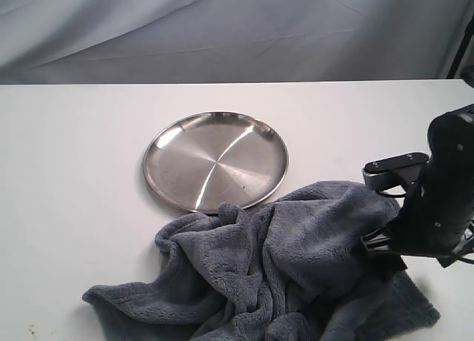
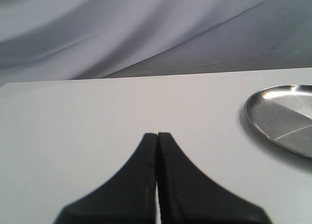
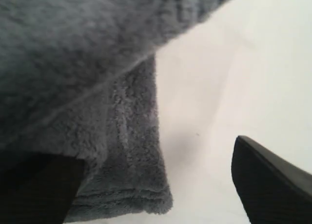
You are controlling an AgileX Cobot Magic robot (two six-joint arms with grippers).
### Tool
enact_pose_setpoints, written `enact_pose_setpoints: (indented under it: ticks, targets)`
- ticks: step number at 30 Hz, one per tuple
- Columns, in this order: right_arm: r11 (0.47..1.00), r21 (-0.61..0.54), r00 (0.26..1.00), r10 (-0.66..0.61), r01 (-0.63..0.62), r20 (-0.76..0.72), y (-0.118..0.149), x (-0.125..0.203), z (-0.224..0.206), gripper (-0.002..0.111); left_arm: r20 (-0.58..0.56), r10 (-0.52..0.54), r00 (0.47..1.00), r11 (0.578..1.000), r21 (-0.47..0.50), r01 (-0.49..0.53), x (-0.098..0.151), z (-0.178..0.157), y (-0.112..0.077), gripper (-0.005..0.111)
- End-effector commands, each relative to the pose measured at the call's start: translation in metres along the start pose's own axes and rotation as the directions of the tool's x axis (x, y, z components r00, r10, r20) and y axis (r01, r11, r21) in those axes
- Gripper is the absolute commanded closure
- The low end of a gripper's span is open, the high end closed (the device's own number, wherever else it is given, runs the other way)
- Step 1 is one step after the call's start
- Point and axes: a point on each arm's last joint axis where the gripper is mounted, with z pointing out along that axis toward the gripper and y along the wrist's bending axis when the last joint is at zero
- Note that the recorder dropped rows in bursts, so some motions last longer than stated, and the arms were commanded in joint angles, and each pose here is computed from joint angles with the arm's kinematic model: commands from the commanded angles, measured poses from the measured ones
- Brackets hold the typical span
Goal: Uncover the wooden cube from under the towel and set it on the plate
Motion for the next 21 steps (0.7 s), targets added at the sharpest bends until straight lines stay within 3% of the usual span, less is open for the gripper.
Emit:
enact_pose_setpoints:
  ticks: [1, 6, 10, 21]
  targets:
    - [1.0, -0.011, 0.999, 0.023, -0.022, 0.046, -0.009, 0.006, -0.019, 0.033, 0.0, -0.007, 1.0, 1.0, 0.0, 0.007, 0.001, 0.0, 0.0, 0.107]
    - [0.999, -0.024, 0.977, 0.025, -0.021, 0.211, -0.012, 0.016, -0.06, 0.034, 0.0, -0.007, 1.0, 1.0, 0.0, 0.007, 0.001, 0.0, 0.0, 0.107]
    - [1.0, -0.019, 0.976, 0.006, -0.002, 0.219, -0.013, 0.02, -0.066, 0.034, 0.0, -0.007, 1.0, 1.0, 0.0, 0.007, 0.001, 0.0, 0.0, 0.107]
    - [1.0, -0.005, 1.0, -0.026, 0.026, -0.002, -0.008, 0.018, 0.009, 0.034, 0.0, -0.007, 1.0, 1.0, 0.0, 0.007, 0.001, 0.0, 0.0, 0.107]
